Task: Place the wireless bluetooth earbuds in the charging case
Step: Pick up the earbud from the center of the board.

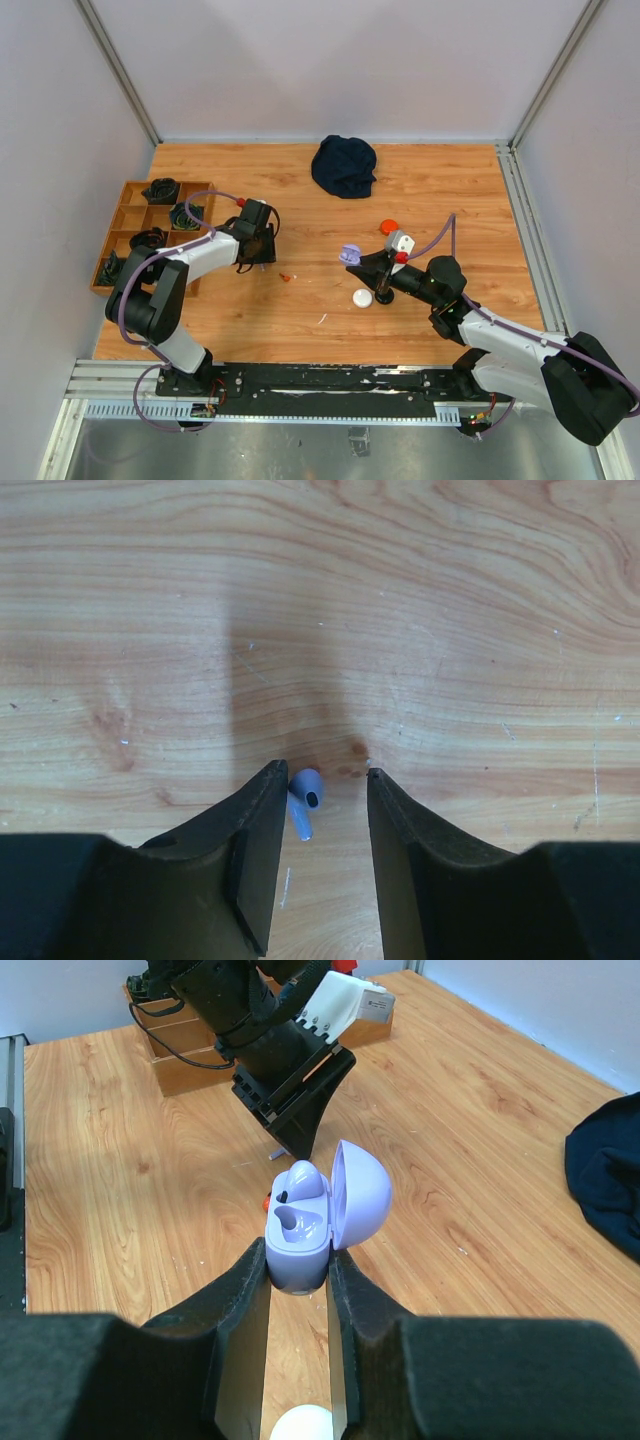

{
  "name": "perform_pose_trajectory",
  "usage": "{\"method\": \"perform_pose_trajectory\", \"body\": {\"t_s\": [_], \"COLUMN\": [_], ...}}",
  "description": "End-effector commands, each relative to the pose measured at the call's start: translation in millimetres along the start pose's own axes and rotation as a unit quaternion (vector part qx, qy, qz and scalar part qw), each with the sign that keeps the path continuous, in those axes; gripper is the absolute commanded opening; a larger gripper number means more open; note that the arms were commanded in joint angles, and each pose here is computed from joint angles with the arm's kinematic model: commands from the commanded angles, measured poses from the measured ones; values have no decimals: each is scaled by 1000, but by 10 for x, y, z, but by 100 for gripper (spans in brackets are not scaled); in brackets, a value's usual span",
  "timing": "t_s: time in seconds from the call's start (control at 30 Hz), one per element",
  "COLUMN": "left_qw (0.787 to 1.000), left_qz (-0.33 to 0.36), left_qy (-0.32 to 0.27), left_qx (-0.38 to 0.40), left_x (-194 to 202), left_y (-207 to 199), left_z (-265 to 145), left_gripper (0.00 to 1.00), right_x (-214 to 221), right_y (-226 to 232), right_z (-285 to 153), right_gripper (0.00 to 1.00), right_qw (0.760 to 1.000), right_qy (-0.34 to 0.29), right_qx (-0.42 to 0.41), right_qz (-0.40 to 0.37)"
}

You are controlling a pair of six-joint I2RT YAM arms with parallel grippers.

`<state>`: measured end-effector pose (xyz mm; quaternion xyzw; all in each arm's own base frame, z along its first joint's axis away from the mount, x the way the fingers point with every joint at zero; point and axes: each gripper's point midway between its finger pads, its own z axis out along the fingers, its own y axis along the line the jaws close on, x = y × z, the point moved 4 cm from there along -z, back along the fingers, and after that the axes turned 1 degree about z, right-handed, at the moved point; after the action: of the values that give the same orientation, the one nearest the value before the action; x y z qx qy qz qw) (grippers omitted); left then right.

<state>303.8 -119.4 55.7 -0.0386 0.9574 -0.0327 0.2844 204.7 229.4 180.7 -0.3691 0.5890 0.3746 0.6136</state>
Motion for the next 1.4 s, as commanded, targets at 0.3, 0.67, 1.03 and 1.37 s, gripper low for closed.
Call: {"method": "perform_pose_trajectory", "body": {"t_s": [0.3,0.67,1.03,1.37], "left_qw": [999,998,998,996], "left_qz": [-5,9,14,23], "left_qy": [-10,18,41,56], "left_qx": [-52,-55,-51,-62], "left_x": [-155,-65,27,95], "left_y": [102,42,17,36], "left_z": [-77,-2,47,-4], "left_gripper": [43,36,33,35], "right_x": [-84,-80,-90,-100], "right_y": [11,5,8,14], "right_z": [24,22,25,23], "right_gripper": [6,6,6,6], "right_qw": [1000,1000,1000,1000], "right_qy": [-13,-11,-12,-14], "right_qx": [-2,0,-1,-3], "right_qz": [-16,-16,-16,-16]}}
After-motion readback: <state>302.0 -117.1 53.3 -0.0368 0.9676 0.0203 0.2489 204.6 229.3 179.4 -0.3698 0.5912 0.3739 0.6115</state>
